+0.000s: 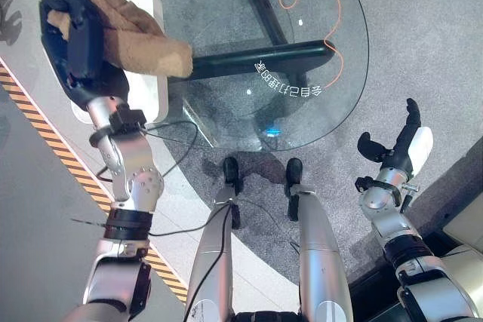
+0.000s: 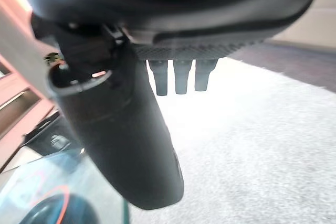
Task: Wipe the table with a cloth and put it in the basket.
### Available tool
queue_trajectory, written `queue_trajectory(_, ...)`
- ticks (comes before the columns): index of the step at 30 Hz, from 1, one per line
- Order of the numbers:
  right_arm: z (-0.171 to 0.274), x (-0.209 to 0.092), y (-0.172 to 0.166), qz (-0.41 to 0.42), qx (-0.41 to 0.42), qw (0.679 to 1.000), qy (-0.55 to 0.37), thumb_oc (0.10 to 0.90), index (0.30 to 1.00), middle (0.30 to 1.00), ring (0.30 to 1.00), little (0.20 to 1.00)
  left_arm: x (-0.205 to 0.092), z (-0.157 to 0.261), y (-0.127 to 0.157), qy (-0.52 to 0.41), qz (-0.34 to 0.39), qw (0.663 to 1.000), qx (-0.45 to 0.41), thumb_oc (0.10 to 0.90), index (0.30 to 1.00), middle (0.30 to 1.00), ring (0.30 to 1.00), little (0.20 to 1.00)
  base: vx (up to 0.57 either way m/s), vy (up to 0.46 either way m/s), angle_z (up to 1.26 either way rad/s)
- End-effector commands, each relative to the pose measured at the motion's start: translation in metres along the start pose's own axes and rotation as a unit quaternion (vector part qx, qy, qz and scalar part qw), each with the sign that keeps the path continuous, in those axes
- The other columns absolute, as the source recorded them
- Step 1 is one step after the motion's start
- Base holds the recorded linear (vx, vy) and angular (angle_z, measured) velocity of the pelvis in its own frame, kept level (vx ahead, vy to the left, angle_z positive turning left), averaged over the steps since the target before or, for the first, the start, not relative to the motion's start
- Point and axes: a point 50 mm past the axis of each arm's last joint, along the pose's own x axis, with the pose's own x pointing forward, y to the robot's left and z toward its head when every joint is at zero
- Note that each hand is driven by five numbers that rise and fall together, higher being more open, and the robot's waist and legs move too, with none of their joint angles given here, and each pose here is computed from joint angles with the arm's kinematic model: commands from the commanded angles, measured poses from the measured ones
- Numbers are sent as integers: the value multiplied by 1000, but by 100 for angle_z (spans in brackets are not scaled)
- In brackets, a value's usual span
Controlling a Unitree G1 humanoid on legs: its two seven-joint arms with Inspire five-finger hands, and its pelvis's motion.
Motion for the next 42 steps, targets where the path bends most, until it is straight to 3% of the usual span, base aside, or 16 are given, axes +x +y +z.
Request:
queue_trajectory(1,18,20,-18,-63,35,996,-45,800,900,900,900,900,34,60,-33,-170,-57,984,21,100,300,300,300,200,0,0,0)
queue_trajectory(15,1,33,-27,-74,25,997,-3,800,900,900,900,900,75,72,-8,-183,39,970,155,100,300,300,300,200,0,0,0)
queue_trajectory(31,-7,34,-30,-78,17,997,13,800,900,900,900,900,89,78,13,-185,103,928,306,100,300,300,300,200,0,0,0)
queue_trajectory(42,-37,26,-28,-39,-6,995,94,800,900,900,900,900,99,77,19,-161,147,902,371,100,300,300,300,200,0,0,0)
